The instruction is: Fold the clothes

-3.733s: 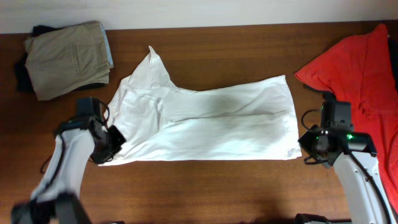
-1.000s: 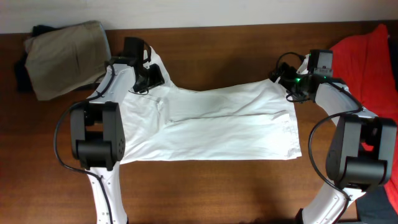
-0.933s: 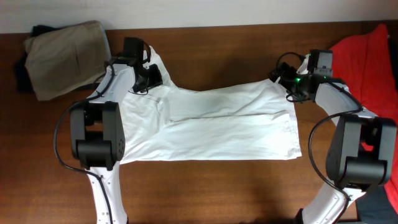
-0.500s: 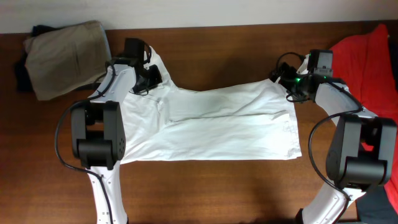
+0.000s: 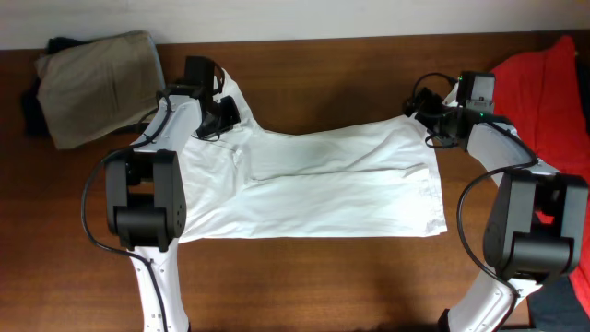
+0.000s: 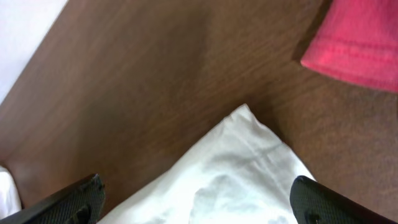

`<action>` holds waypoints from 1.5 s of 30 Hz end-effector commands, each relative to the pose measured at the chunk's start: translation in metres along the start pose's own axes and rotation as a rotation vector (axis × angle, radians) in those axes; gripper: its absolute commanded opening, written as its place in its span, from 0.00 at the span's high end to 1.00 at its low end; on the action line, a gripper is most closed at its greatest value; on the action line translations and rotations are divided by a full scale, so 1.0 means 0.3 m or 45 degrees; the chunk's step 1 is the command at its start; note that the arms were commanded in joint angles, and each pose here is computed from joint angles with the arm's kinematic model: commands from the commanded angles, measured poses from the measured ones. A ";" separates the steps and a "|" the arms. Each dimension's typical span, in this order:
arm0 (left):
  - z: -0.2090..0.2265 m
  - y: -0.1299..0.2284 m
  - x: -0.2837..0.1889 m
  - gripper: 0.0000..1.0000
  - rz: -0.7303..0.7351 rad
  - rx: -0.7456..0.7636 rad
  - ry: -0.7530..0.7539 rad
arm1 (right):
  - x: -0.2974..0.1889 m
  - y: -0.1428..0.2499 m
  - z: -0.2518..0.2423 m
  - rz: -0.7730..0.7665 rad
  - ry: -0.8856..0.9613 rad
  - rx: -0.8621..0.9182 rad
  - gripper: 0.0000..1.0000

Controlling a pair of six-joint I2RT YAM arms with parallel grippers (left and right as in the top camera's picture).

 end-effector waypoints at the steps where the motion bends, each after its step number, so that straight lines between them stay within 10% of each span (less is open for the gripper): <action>1: 0.012 -0.005 0.017 1.00 -0.006 0.013 -0.037 | -0.009 -0.038 -0.009 -0.087 0.060 -0.013 0.01; 13: 0.012 -0.005 0.017 1.00 -0.006 0.013 -0.036 | 0.079 -0.015 0.017 -0.114 0.088 -0.197 0.18; 39: 0.014 -0.001 0.017 1.00 0.002 0.011 -0.041 | 0.181 0.033 -0.039 -0.083 0.171 -0.198 0.23; 45: 0.014 -0.001 0.017 1.00 0.002 0.011 -0.041 | 0.187 0.039 -0.033 -0.086 0.192 -0.207 0.47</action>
Point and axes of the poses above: each gripper's point midway between its finger pads, its own x axis out along the fingers, its own z axis along the line the jaws close on, y = z × x, the point moved 8 cm from there along -x, back along the fingers, and after that the axes turned 10 degrees about -x, right-handed, at the moved point
